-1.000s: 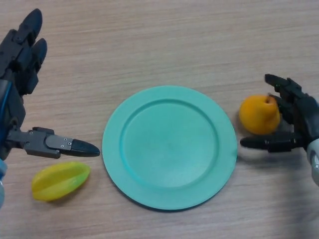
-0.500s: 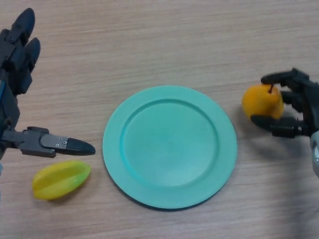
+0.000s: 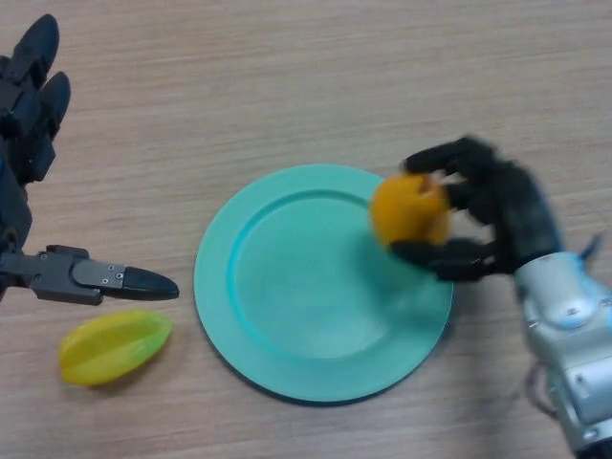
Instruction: Pick up the yellow pear and place it on the plate
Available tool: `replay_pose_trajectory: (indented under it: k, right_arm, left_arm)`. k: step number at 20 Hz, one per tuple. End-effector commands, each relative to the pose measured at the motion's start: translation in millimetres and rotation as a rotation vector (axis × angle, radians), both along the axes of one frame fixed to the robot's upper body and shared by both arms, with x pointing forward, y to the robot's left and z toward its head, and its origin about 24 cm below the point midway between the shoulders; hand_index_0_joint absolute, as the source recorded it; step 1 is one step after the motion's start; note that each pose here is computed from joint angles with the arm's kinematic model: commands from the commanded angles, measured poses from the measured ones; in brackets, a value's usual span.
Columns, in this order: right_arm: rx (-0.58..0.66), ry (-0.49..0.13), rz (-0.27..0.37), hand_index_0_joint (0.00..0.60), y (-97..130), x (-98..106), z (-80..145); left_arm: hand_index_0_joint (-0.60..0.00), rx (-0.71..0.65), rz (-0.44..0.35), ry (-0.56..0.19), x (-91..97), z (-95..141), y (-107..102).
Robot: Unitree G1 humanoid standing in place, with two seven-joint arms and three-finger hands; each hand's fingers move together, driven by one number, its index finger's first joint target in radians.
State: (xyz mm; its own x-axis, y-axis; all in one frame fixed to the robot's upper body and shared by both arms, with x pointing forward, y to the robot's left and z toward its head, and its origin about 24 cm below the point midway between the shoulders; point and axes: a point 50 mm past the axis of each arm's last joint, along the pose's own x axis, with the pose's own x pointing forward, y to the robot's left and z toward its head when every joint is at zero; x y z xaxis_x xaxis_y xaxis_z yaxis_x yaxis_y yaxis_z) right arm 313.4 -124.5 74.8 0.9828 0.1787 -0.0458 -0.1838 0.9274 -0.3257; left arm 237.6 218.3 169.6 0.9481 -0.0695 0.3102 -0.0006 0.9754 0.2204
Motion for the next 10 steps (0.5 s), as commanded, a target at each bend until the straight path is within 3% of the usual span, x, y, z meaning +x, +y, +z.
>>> replay_pose_trajectory:
  k: [1,5,10]
  right_arm:
    - [0.083,-0.189,-0.007,0.600,5.3,1.0,31.7]
    - [0.072,-0.153,0.040,0.600,22.4,-6.3,13.1]
    - [-0.062,-0.069,0.070,0.600,27.0,-9.7,-2.6]
  left_arm:
    - [0.000,0.026,0.033,-0.196,-12.5,32.5,10.2]
    - [0.000,0.028,0.047,-0.193,-15.7,31.9,15.5]
    - [0.000,0.037,0.064,-0.199,-17.4,32.8,19.9]
